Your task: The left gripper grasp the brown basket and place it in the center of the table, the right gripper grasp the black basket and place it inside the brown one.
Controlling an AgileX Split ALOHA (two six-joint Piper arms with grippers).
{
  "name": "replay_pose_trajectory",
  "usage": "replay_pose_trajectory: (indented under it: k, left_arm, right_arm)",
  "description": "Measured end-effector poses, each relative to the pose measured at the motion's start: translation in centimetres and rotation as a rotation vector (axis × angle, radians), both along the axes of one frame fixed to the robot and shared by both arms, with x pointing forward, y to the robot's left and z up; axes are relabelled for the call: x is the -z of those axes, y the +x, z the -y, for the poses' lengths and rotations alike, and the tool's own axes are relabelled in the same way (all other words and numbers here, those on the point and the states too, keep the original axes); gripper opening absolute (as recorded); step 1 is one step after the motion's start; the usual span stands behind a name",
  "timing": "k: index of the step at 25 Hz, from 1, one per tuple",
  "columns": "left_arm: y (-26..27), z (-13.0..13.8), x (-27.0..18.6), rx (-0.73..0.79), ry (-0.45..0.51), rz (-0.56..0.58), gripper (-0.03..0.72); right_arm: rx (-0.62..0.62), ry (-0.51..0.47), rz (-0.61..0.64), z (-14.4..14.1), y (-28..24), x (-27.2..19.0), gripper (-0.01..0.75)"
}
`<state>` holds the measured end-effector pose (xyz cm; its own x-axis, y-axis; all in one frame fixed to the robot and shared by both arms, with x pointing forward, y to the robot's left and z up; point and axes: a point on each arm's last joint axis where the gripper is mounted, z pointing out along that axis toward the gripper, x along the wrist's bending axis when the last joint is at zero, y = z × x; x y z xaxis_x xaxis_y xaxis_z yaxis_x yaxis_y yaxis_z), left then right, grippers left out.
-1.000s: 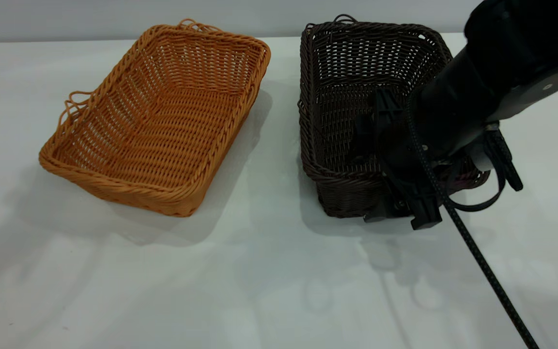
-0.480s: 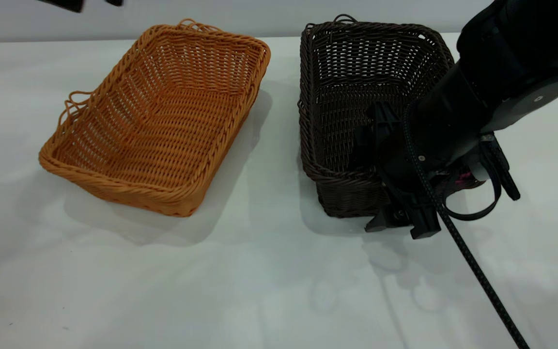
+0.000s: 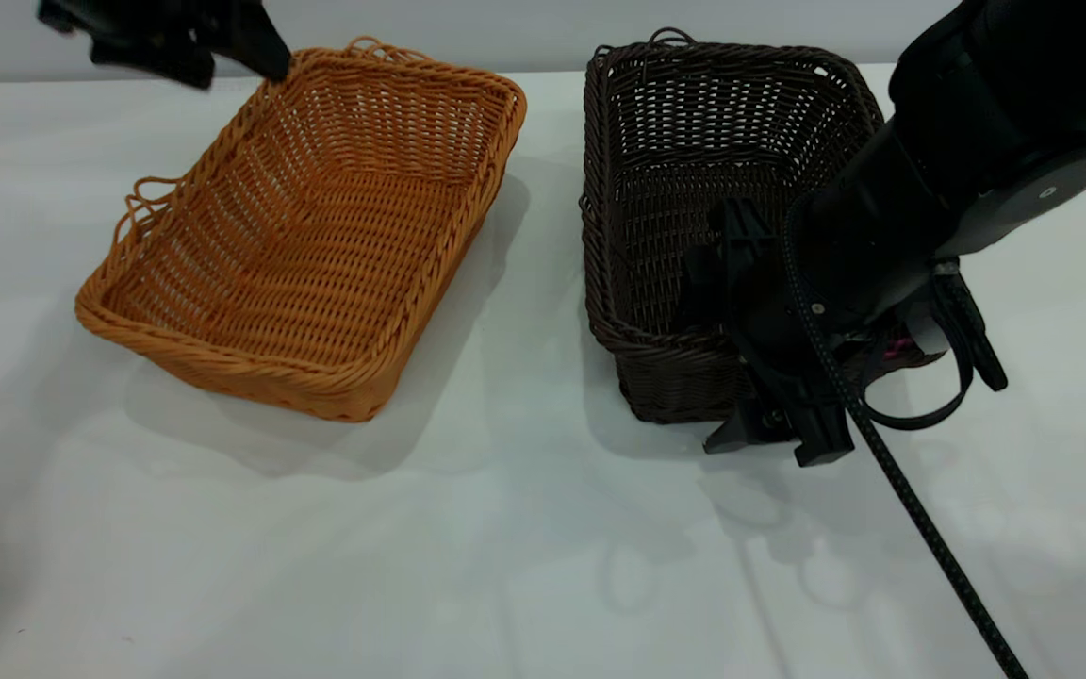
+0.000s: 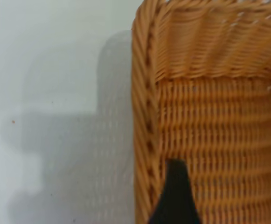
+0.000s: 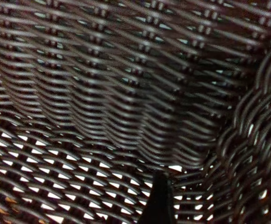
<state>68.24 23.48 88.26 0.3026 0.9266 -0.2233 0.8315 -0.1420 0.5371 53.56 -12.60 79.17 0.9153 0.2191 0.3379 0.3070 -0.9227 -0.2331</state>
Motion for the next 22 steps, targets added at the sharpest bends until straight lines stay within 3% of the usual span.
replay_pose_trajectory:
  k: [22]
  left_arm:
    - [0.6, -0.4, 6.7, 0.003, 0.063, -0.083, 0.512]
  right_arm:
    - [-0.021, 0.001, 0.005, -0.1, 0.0, 0.0, 0.580]
